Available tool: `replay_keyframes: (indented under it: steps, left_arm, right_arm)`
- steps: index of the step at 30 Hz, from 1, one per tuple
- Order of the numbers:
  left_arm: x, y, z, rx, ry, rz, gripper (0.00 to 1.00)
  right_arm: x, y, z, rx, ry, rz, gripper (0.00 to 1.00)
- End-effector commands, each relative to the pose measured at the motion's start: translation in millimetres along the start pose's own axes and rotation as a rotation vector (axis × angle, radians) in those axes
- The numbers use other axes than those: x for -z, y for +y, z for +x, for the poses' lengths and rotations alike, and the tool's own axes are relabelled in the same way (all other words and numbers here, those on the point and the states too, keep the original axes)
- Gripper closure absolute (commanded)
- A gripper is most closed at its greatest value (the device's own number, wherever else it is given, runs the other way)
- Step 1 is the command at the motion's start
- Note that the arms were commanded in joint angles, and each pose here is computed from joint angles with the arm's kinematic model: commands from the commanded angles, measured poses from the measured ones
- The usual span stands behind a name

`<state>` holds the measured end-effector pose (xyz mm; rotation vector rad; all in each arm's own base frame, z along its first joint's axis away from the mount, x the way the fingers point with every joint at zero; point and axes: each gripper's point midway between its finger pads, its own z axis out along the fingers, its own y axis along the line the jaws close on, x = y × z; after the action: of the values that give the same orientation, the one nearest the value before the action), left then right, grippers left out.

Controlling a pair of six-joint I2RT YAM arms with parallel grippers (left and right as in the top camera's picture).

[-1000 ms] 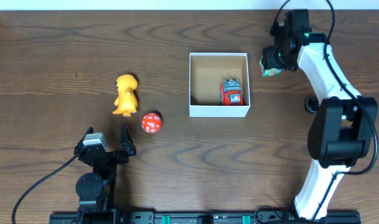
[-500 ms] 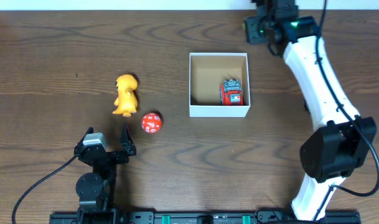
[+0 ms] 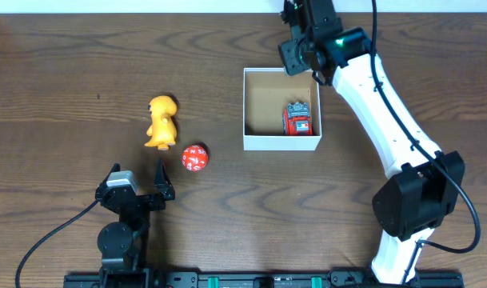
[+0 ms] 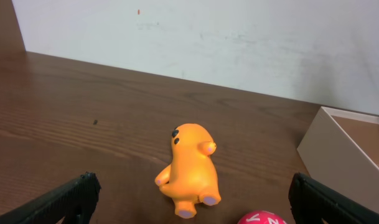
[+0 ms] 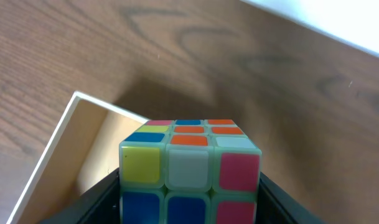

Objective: Pack container
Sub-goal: 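Lift the Rubik's cube and carry it over the box, then lower the cube into the box beside the toy robot and release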

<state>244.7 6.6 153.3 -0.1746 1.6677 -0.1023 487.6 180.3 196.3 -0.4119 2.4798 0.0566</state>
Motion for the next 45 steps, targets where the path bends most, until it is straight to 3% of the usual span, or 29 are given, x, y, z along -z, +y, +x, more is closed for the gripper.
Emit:
replay_keyframes:
  steps: [1, 13, 37, 45]
  left_arm:
    - [-1, 4, 17, 0.003, 0.049, -0.016, 0.02]
    - [-1, 4, 17, 0.003, 0.049, -0.016, 0.02]
    - [-1, 4, 17, 0.003, 0.049, -0.016, 0.02]
    - [-1, 4, 17, 0.003, 0.049, -0.016, 0.02]
  right_arm:
    - [11, -1, -1, -0.092, -0.005, 0.016, 0.53]
    - [-17, 7, 27, -0.17, 0.081, 0.01, 0.53]
    - [-43, 25, 77, -0.128, 0.205, 0.022, 0.52]
    - [-59, 27, 69, -0.138, 0.126, 0.012, 0.53]
